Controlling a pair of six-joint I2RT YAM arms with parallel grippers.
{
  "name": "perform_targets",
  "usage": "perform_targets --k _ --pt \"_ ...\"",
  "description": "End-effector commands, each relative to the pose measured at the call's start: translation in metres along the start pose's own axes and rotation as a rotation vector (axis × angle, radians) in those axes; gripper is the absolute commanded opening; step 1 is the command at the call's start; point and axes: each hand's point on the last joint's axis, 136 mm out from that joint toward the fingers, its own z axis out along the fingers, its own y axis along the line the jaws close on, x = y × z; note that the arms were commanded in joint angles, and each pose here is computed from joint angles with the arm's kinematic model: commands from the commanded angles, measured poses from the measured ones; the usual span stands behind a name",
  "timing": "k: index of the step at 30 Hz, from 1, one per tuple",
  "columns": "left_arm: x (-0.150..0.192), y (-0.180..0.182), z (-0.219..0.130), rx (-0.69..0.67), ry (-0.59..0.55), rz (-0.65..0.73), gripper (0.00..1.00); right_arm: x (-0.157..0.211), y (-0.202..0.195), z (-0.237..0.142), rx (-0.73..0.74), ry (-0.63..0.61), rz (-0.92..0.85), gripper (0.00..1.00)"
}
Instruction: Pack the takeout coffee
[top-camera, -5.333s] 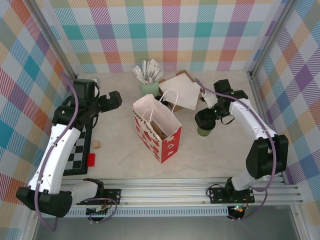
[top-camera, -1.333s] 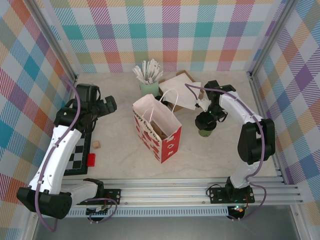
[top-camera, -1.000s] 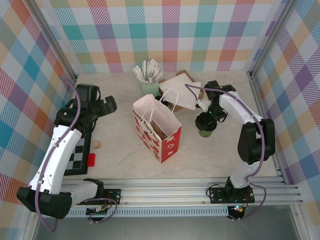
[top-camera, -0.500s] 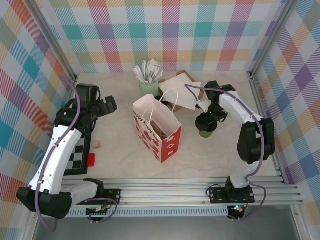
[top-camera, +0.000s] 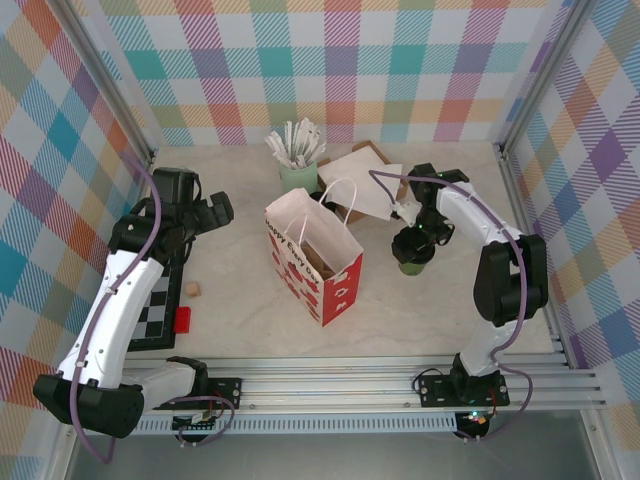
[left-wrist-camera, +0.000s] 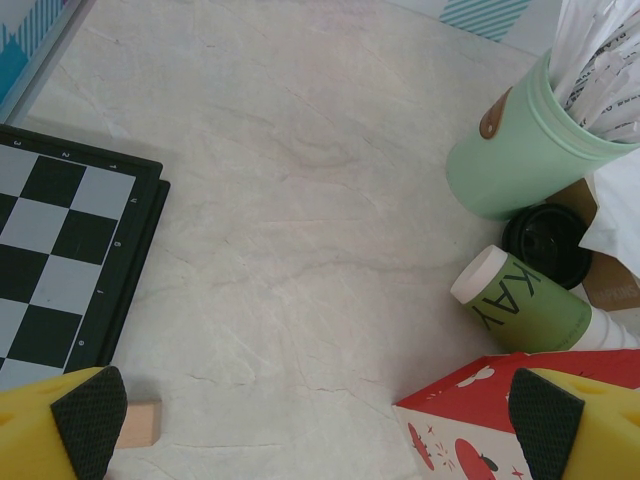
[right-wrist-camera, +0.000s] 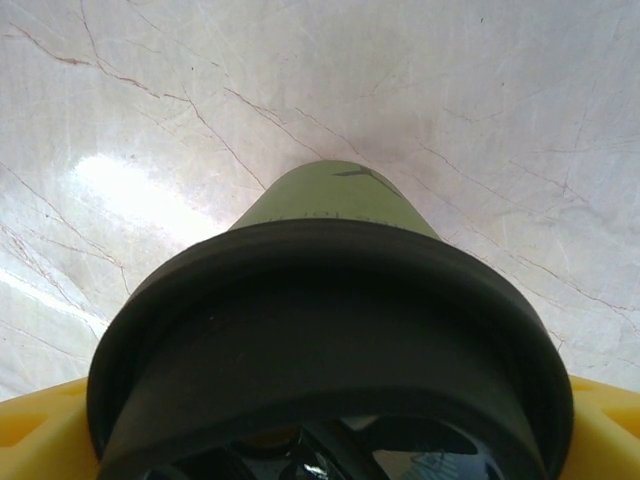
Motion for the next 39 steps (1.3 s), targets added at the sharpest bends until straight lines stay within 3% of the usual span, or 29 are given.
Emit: perform_targets --k 1,6,8,12,15,21,28,31,39 --pt "0.005 0.001 0.002 -0.005 0.019 0.023 1.00 0.002 0.001 -0.007 0.003 0.003 -0.007 0.83" --pt "0.005 -0.011 0.004 0.052 0.029 0.017 1.00 0.003 0.002 -0.017 0.007 -0.012 0.013 0.65" --pt "0.005 -0.019 0.006 0.094 0.039 0.014 1.00 0.003 0.003 -0.024 0.009 -0.029 0.022 0.63" --pt "0.006 -0.042 0.009 0.201 0.062 0.026 1.00 0.007 0.002 -0.047 0.041 -0.056 0.055 0.63" --pt "0.004 -0.064 0.009 0.286 0.068 0.071 1.00 0.011 0.006 -0.067 0.049 -0.071 0.094 0.57" --pt "0.010 -0.119 0.006 0.458 0.088 0.274 1.00 0.019 0.014 -0.120 0.074 -0.116 0.201 0.56" --pt "0.011 -0.147 0.021 0.474 0.133 0.405 0.94 0.011 0.037 -0.188 0.070 -0.309 0.283 0.54" --pt "0.014 -0.153 0.031 0.472 0.163 0.415 0.83 0.009 0.051 -0.214 0.081 -0.371 0.263 0.54" --pt "0.025 -0.170 0.040 0.508 0.216 0.435 0.33 0.011 0.084 -0.269 0.092 -0.532 0.208 0.53"
